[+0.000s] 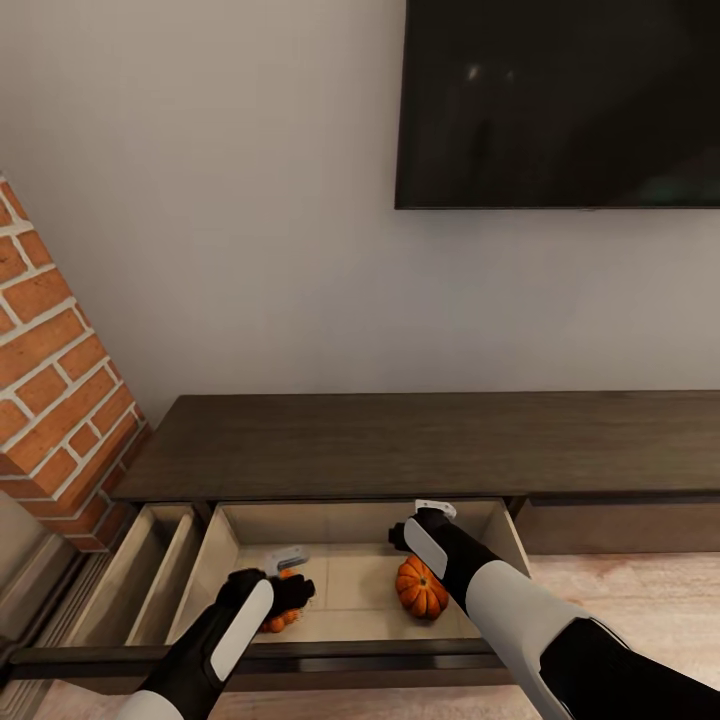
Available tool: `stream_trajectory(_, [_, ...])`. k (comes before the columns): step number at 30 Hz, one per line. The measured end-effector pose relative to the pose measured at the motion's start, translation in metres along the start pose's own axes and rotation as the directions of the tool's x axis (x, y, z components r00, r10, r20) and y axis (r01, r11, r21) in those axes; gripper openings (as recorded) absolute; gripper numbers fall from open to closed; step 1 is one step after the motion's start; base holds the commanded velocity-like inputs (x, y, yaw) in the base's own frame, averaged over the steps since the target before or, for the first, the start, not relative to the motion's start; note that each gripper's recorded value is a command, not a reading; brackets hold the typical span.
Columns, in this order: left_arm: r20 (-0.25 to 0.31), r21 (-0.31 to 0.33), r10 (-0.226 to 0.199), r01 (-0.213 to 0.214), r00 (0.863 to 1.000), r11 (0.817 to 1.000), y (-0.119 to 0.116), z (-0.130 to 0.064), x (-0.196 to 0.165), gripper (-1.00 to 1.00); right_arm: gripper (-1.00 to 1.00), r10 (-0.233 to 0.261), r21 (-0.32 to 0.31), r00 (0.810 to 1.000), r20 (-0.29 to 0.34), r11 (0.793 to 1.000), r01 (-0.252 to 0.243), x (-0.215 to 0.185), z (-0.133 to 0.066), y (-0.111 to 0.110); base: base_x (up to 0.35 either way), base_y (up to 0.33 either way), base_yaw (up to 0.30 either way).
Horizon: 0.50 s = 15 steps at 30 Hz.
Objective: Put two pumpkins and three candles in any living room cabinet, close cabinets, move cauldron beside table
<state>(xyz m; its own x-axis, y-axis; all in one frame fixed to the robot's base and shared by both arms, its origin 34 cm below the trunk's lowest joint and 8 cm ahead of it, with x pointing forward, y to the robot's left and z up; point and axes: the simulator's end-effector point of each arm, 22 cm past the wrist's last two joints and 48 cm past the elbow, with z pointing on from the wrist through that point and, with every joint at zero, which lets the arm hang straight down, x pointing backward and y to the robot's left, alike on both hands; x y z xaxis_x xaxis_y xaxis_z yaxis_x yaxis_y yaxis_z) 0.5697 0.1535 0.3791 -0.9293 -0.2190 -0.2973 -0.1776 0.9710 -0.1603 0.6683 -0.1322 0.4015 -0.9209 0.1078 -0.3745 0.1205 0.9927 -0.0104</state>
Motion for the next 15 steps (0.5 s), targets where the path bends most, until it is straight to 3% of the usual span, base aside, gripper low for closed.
stream_trajectory(5, [0.028, -0.013, 0.013, -0.013, 1.000, 1.000, 0.002, -0.002, -0.006, 1.00, 1.00, 0.000, 0.000, 1.000, 0.001, 1.000, 0.000, -0.001, -0.002, 0.000, 0.000, 0.000, 0.000])
stream_trajectory(15, [0.030, -0.013, 0.016, -0.016, 0.999, 1.000, -0.002, -0.020, -0.016, 1.00, 1.00, -0.001, 0.000, 1.000, 0.001, 1.000, 0.001, -0.014, -0.020, 0.001, 0.000, 0.000, 0.000])
